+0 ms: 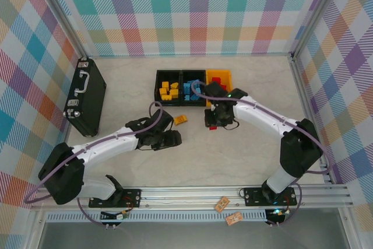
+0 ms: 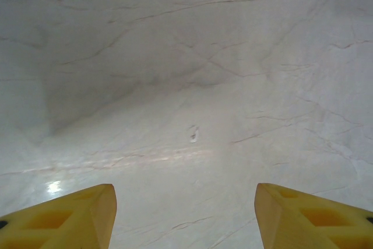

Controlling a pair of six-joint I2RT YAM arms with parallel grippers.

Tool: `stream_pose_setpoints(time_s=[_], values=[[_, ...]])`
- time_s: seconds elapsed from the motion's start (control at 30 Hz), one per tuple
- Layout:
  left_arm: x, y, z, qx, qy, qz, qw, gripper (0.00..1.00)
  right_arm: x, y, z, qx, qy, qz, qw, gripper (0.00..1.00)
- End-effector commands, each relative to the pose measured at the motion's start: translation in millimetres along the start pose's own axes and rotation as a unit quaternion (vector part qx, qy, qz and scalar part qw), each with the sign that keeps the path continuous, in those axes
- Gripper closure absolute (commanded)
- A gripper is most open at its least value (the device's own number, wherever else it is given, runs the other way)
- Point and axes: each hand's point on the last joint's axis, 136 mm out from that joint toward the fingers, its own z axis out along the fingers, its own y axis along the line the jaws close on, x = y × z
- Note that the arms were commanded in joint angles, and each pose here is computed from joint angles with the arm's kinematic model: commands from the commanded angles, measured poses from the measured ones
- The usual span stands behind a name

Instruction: Sort the legos into containers by color

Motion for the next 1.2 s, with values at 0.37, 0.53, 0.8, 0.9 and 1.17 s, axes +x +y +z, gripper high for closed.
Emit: stream_pose_setpoints(time_s=[0.37, 0.53, 0.8, 0.9, 1.17], values=[[-12, -39, 3, 0.02, -0.021, 0.027, 0.999, 0.37, -126, -46, 6, 0.023, -0.064, 0.059, 0.996, 0.81], [-8, -34, 4, 0.012, -0.02, 0.027, 0.999, 0.37, -147, -52, 23, 0.032, -0.06, 0.068, 0.995, 0.81], [-8, -29, 2, -0.005, -0.022, 0.029, 0.999, 0.37, -159, -57, 46, 0.038, -0.046, 0.076, 0.995, 0.74], [-8, -29, 2, -0.01, -0.02, 0.028, 0.999, 0.37, -163, -55, 46, 0.037, -0.047, 0.074, 0.995, 0.67], [-13, -32, -2, -0.01, -0.031, 0.029, 0.999, 0.37, -174, -53, 21, 0.04, -0.068, 0.063, 0.995, 0.47]])
